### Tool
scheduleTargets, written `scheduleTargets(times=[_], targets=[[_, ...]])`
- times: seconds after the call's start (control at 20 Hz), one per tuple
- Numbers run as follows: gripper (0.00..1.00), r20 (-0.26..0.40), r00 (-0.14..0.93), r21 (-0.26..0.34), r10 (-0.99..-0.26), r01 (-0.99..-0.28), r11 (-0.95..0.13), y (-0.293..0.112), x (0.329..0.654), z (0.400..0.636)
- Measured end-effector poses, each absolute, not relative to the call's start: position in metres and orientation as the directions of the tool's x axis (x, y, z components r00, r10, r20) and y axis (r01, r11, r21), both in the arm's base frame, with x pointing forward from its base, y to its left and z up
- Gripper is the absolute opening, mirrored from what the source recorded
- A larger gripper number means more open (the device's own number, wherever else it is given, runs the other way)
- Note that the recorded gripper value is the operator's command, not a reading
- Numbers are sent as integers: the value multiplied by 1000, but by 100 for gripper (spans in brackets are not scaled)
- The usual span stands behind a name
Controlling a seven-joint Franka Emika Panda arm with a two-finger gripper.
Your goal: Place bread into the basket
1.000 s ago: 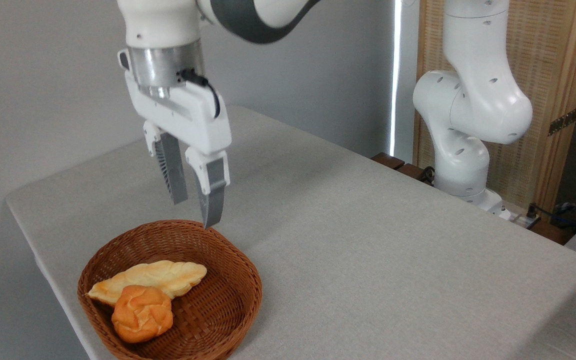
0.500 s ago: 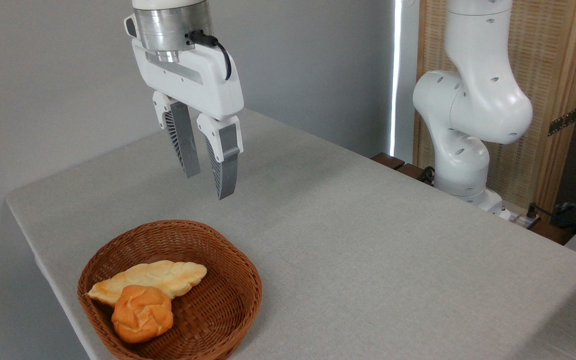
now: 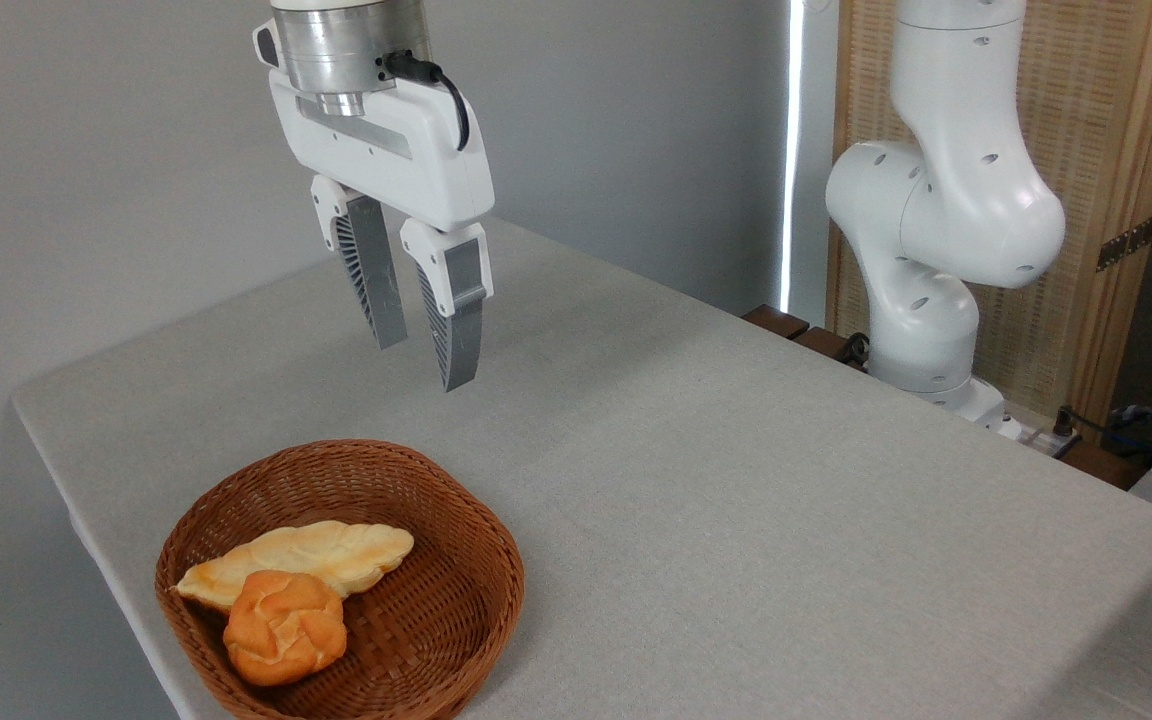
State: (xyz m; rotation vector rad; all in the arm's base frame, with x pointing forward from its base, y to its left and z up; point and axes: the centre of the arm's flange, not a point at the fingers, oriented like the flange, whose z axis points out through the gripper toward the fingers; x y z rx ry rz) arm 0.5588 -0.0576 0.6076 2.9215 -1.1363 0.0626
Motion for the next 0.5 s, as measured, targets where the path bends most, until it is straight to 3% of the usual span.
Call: scheduleTargets(times=[0.5], targets=[[100, 19, 736, 7, -676, -677, -736, -57, 554, 607]])
